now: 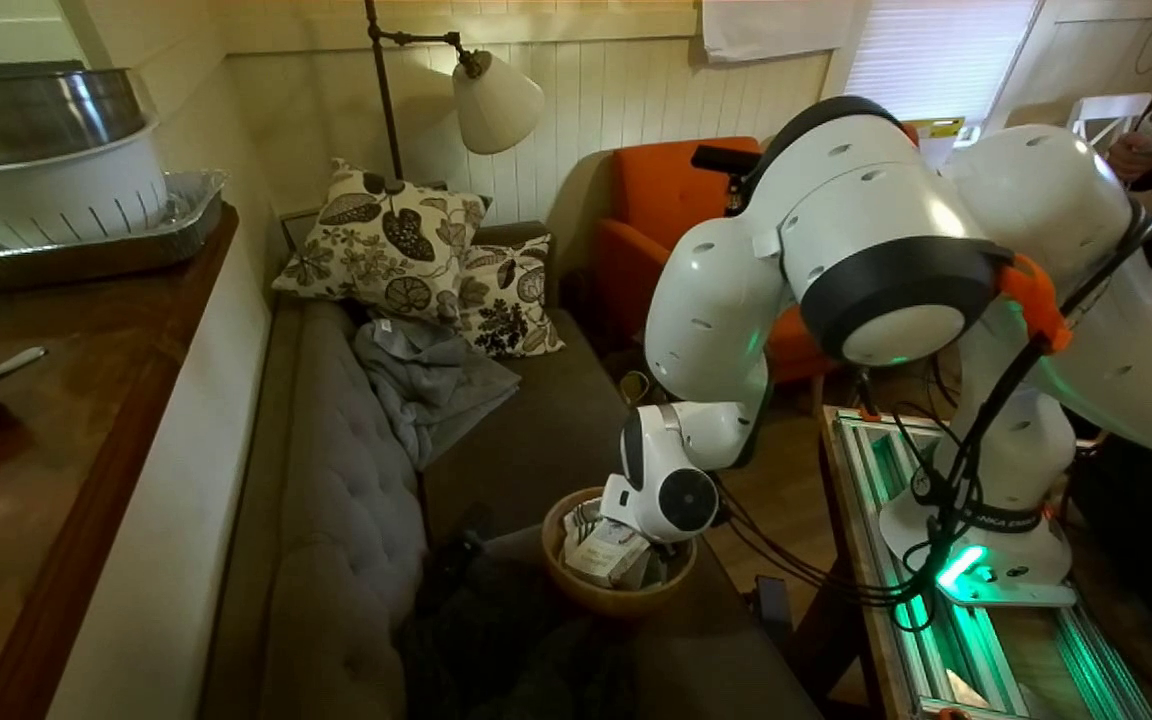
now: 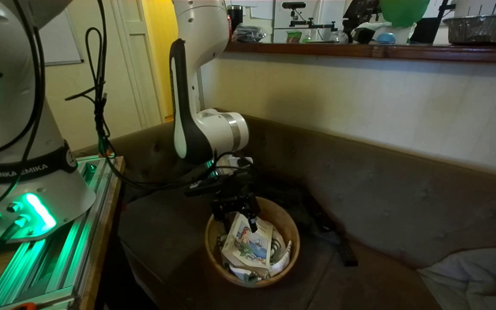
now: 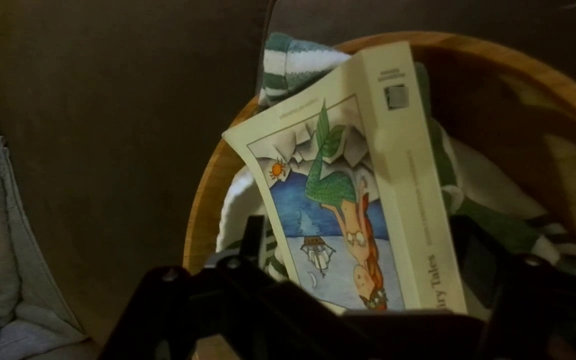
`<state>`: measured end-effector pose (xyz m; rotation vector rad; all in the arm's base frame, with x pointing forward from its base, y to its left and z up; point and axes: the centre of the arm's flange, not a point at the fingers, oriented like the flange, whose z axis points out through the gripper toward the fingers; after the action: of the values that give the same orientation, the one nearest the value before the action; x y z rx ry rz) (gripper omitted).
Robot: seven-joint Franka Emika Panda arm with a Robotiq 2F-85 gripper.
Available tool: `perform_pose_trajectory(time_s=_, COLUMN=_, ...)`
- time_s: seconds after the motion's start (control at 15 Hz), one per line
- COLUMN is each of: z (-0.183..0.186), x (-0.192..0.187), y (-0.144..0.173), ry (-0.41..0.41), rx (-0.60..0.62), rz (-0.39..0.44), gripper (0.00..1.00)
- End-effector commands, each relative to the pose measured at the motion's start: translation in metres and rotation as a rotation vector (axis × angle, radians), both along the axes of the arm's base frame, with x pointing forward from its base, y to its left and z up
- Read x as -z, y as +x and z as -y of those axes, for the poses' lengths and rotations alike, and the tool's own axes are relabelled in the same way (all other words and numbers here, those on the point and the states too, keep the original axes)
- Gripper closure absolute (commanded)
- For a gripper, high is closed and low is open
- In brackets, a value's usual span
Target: Put the white book on the back of the sofa
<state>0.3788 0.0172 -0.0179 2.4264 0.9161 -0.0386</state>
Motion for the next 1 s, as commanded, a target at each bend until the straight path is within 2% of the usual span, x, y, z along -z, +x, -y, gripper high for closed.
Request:
perform_pose_trajectory(time_s=0.0, z=0.014, x=0.007, y=-0.004, ry=0.016, rx=0.02, rz=-0.012, gripper=0.1)
perform_pose_trajectory(time_s=0.07, z=0.015, x=0.008, y=-0.005, ry=0.019, rx=0.026, rz=-0.016, gripper=0.15)
perform_pose_trajectory(time_s=0.13, z=0.018, x=0.007, y=-0.006, ry=0.021, rx=0.034, rz=-0.017, gripper=0.31)
perform_pose_trajectory(time_s=0.2, z=0.02, x=0.006, y=-0.007, ry=0.021, rx=0.044, rz=-0.018, gripper=0.39)
perform_pose_trajectory(time_s=0.33, z=0.026, x=0.0, y=-0.011, ry=0.021, rx=0.053, rz=-0.013, gripper=0.47)
perform_pose_trajectory(time_s=0.73, z=0.023, x=-0.025, y=-0.027, ry=0.015, rx=0.045, rz=-0.014, gripper=0.91)
perform_pose_trajectory(time_s=0.8, z=0.021, x=-0.03, y=-0.03, ry=0.019, rx=0.029, rz=-0.015, gripper=0.97)
perform_pose_trajectory(time_s=0.93, z=0.015, x=-0.045, y=-0.039, ry=0.023, rx=-0.018, rz=-0.002, gripper=0.94)
